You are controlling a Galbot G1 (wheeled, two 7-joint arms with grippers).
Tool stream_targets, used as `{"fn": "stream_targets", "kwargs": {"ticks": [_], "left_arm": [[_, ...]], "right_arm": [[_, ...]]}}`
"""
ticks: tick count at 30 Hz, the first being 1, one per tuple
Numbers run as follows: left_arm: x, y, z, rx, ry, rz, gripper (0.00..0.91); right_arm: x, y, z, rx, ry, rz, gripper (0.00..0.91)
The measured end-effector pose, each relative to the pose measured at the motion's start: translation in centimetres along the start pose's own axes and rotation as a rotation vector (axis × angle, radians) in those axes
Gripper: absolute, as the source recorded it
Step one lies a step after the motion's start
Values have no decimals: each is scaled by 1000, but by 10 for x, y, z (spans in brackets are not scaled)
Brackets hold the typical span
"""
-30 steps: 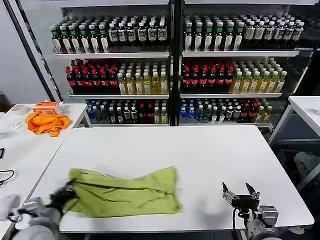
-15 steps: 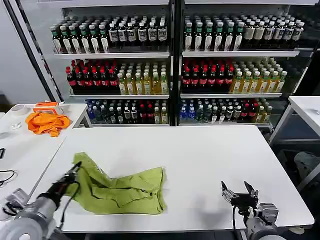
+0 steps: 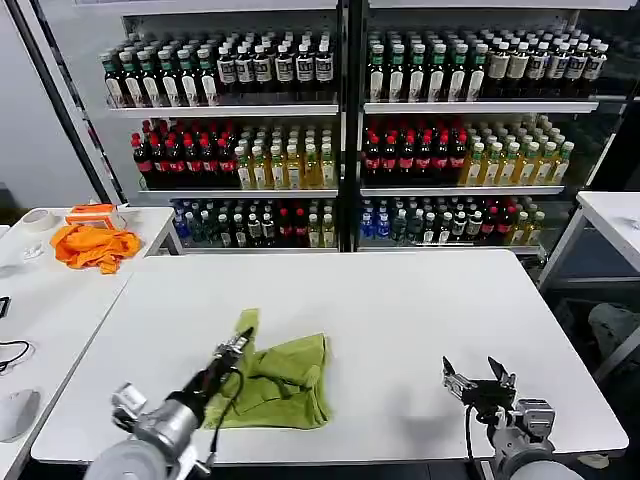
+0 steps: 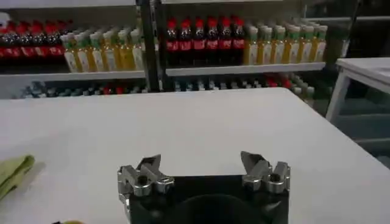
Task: Fold and organize the clothes.
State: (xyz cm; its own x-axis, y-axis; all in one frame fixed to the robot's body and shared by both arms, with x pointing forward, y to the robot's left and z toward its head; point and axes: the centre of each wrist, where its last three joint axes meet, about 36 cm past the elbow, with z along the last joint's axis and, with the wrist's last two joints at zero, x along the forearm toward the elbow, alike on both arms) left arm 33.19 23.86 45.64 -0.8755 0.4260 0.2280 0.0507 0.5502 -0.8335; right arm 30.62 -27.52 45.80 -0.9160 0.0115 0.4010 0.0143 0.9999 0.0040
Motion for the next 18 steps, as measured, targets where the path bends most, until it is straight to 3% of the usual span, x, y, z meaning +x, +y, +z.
{"fn": "stream_targets", "kwargs": {"ticks": [3,4,5,6,12,18], "left_arm": [[-14,1,17,18,37,3,40],[-18,1,22,22,51,2,111],[-21,2,27,25,63,1,595],[-24,3,32,26,77,0,907],[-42,3,56,16,132,1,907],[-48,7,66,-2,147,-13,907]], "right_arm": [[-2,0,0,2,0,-1,907],[-3,0,0,3,0,-1,907],[-4,-1,1,4,1,-1,907],[-4,-1,1,5,1,-1,907],[-7,-1,0,5,-2,-5,907],[-9,0,-1,2,-5,-12,907]]}}
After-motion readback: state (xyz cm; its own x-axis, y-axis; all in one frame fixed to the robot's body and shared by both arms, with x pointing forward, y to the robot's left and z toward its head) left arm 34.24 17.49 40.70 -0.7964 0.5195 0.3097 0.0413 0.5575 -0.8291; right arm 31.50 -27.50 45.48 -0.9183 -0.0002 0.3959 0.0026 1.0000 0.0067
